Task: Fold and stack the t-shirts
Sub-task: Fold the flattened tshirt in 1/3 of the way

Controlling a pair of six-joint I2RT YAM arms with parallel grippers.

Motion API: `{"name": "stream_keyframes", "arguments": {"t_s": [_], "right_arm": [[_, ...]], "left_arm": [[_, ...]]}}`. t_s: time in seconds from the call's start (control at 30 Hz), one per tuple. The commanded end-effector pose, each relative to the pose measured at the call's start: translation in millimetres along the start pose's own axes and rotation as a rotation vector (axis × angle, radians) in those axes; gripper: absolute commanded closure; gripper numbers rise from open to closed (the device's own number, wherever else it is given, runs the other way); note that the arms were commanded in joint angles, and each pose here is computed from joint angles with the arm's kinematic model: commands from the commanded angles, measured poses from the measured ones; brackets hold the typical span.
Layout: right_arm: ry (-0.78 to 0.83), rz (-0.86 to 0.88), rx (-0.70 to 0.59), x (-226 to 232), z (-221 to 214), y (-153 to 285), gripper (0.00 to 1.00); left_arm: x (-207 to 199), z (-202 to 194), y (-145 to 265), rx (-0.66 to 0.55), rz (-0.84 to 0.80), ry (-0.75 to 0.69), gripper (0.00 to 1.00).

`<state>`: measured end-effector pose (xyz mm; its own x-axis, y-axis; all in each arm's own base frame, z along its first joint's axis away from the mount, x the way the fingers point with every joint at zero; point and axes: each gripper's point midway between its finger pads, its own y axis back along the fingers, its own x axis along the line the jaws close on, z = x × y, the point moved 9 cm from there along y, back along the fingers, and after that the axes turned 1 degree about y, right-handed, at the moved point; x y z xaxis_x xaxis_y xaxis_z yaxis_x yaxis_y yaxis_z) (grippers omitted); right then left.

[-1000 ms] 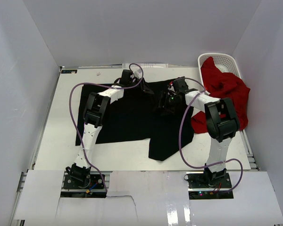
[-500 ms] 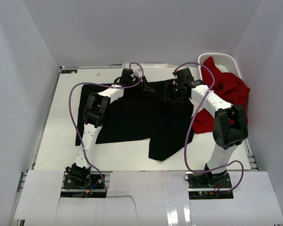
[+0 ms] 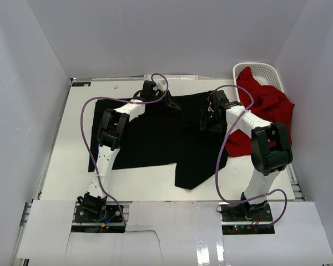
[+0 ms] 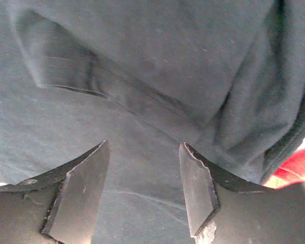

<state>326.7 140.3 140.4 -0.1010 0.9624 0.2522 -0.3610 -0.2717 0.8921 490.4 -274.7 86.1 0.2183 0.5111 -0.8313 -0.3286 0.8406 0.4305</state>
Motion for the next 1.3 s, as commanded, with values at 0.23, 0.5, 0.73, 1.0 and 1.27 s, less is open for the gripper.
{"name": "stream_keyframes", "arguments": {"t_s": [0.23, 0.5, 0.73, 1.0, 1.27], "right_arm": [[-0.015, 0.153, -0.021, 9, 0, 8, 0.41], [-0.023, 0.3, -0.003, 30, -1, -2, 0.41], [-0.029, 0.379, -0.008, 46, 8, -6, 0.41], [-0.047, 0.408, -0.005, 67, 7, -26, 0.41], [-0.053, 0.352, -0.081, 86, 11, -40, 0.41]], "left_arm": [[-23, 13, 16, -0.042, -0.02, -0.029, 0.61], [-22, 12, 15, -0.041, -0.021, -0.02, 0.61], [-19, 11, 14, -0.039, -0.016, -0.014, 0.61], [-19, 11, 14, -0.041, -0.013, -0.013, 0.61], [-20, 12, 16, -0.043, -0.015, -0.014, 0.6]]}}
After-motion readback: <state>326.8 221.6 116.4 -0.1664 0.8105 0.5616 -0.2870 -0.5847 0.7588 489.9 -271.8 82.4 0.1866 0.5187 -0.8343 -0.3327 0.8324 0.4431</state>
